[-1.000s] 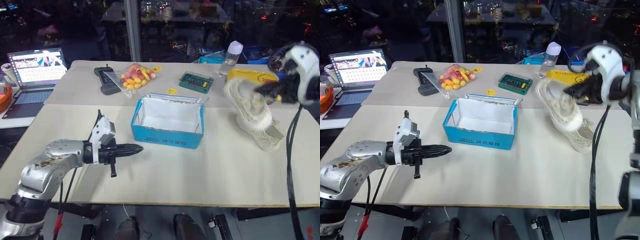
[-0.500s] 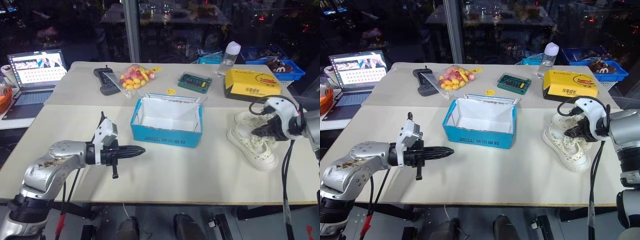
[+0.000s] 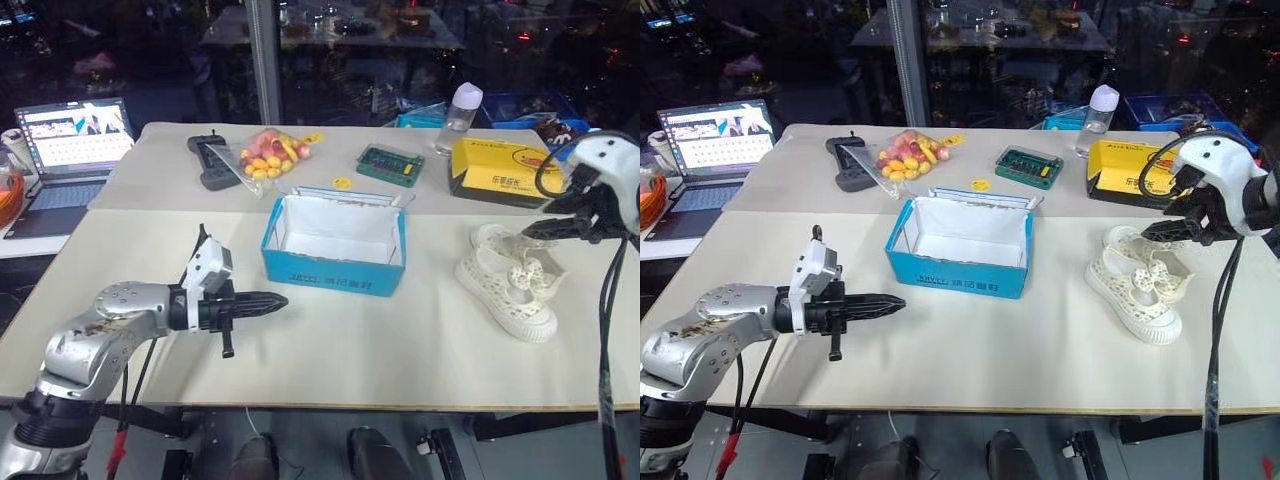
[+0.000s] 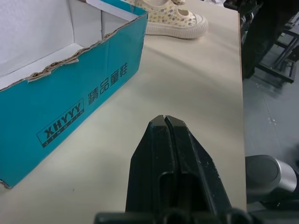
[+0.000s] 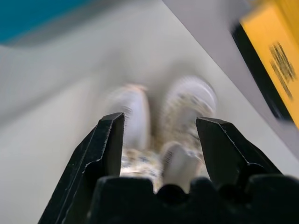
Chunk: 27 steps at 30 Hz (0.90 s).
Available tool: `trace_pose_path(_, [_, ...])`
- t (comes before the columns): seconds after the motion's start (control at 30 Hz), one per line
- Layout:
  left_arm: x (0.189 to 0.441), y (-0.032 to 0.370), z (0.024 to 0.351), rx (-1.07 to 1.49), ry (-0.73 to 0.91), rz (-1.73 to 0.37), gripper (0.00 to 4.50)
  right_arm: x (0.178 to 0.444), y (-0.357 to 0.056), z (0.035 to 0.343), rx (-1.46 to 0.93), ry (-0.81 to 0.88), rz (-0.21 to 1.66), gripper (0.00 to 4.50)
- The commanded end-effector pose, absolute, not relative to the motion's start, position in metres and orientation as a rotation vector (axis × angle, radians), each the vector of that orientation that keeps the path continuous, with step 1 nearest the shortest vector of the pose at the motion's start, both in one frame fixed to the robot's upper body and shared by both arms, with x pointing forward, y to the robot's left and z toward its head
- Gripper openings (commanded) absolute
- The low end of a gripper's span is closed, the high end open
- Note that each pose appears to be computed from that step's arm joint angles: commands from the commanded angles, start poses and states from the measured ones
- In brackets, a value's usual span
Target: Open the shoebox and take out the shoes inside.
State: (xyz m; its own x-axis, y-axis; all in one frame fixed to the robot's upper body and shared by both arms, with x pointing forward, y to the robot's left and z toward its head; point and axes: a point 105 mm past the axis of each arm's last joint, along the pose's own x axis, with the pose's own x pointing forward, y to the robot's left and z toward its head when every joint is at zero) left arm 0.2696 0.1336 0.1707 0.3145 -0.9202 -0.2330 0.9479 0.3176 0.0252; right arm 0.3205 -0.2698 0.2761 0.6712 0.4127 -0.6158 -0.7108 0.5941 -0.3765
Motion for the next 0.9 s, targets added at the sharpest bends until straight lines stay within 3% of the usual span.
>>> trace_pose_path(0.03, [0.267,0.131,0.182,0.202,0.134,-1.245,0.00,0.298,-0.241,0.279,-0.610,0.430,0.850,2.94])
trace_pose_path(0.2, [0.265,0.131,0.189,0.229,0.119,-1.258,0.00,0.284,-0.238,0.238,-0.561,0.506,0.826,2.94])
trace_pose_path(0.4, [0.278,0.150,0.208,0.166,0.052,-1.115,0.00,0.293,-0.246,0.201,-0.441,0.495,0.596,2.94])
trace_pose_path(0.53, [0.320,0.221,0.222,-0.054,-0.103,-0.504,0.00,0.301,-0.238,0.202,-0.379,0.220,0.385,2.94])
trace_pose_path(0.63, [0.323,0.276,0.199,-0.082,-0.111,-0.099,0.00,0.302,-0.244,0.177,-0.311,0.149,0.185,2.94])
trace_pose_path(0.77, [0.319,0.308,0.179,-0.104,-0.100,0.148,0.00,0.299,-0.246,0.155,-0.332,0.114,0.058,2.94])
trace_pose_path(0.9, [0.323,0.310,0.157,-0.129,-0.074,0.191,0.00,0.302,-0.247,0.141,-0.365,0.077,-0.010,2.94])
